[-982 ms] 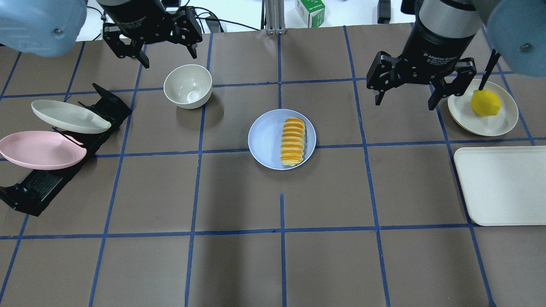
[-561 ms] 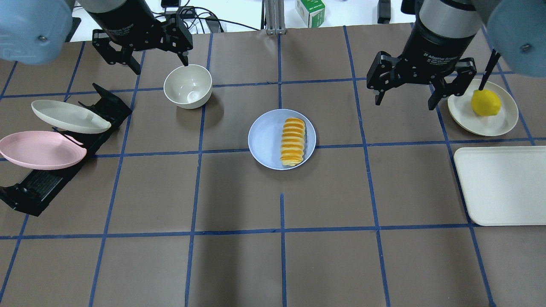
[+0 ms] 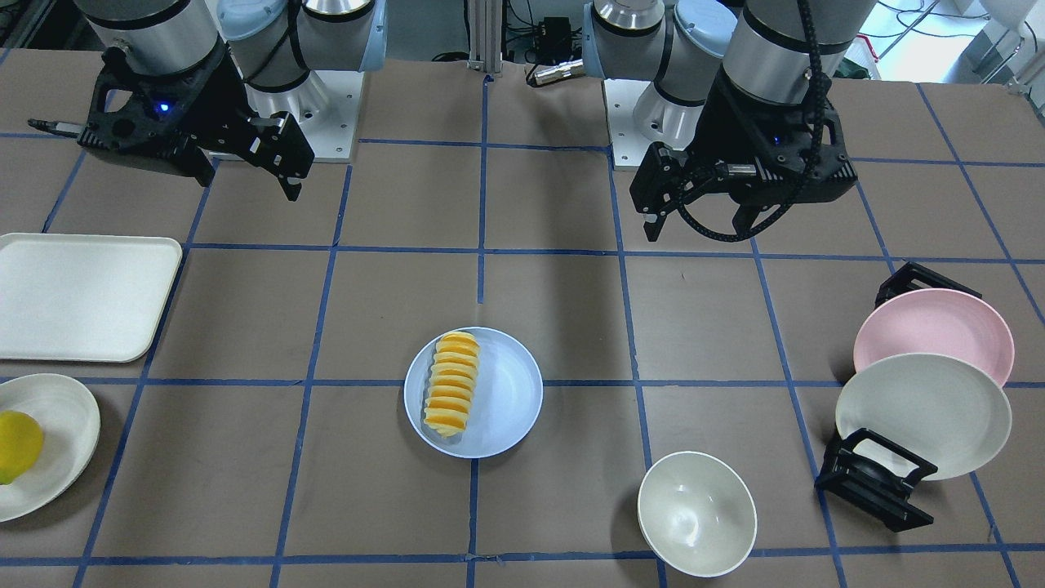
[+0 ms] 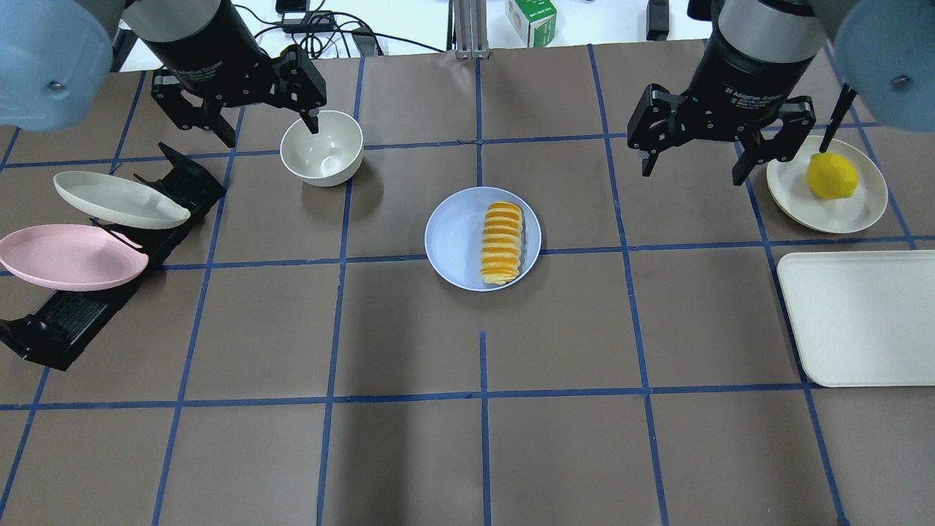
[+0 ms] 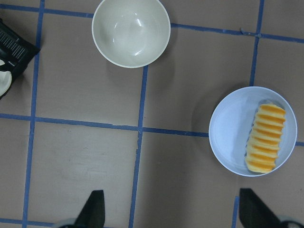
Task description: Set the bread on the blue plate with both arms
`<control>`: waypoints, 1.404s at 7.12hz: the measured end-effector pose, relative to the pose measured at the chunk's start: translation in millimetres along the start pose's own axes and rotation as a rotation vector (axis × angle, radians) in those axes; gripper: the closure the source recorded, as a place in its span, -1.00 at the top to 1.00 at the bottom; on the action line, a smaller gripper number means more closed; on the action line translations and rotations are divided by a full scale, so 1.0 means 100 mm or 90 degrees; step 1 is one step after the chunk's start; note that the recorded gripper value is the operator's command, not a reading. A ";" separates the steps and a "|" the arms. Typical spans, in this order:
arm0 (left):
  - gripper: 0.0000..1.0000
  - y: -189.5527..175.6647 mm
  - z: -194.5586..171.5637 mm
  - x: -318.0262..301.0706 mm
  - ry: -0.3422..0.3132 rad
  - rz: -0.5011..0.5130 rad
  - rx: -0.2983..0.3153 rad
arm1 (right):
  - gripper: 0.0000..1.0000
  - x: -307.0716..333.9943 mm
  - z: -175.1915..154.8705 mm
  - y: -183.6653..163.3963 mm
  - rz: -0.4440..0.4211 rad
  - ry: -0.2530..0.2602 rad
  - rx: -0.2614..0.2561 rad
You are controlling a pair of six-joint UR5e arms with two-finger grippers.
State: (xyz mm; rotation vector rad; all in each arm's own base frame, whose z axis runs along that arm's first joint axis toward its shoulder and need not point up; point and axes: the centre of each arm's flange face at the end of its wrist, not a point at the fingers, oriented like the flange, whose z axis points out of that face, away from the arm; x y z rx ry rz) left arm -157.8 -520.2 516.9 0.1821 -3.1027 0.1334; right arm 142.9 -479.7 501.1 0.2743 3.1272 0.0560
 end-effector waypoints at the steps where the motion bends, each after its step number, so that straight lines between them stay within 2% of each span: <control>1: 1.00 0.02 -0.01 0.00 -0.001 0.000 -0.003 | 1.00 0.00 0.00 0.00 0.001 -0.001 0.001; 10: 1.00 0.04 -0.02 -0.01 -0.003 0.000 -0.006 | 1.00 -0.01 -0.01 -0.01 0.001 -0.006 0.006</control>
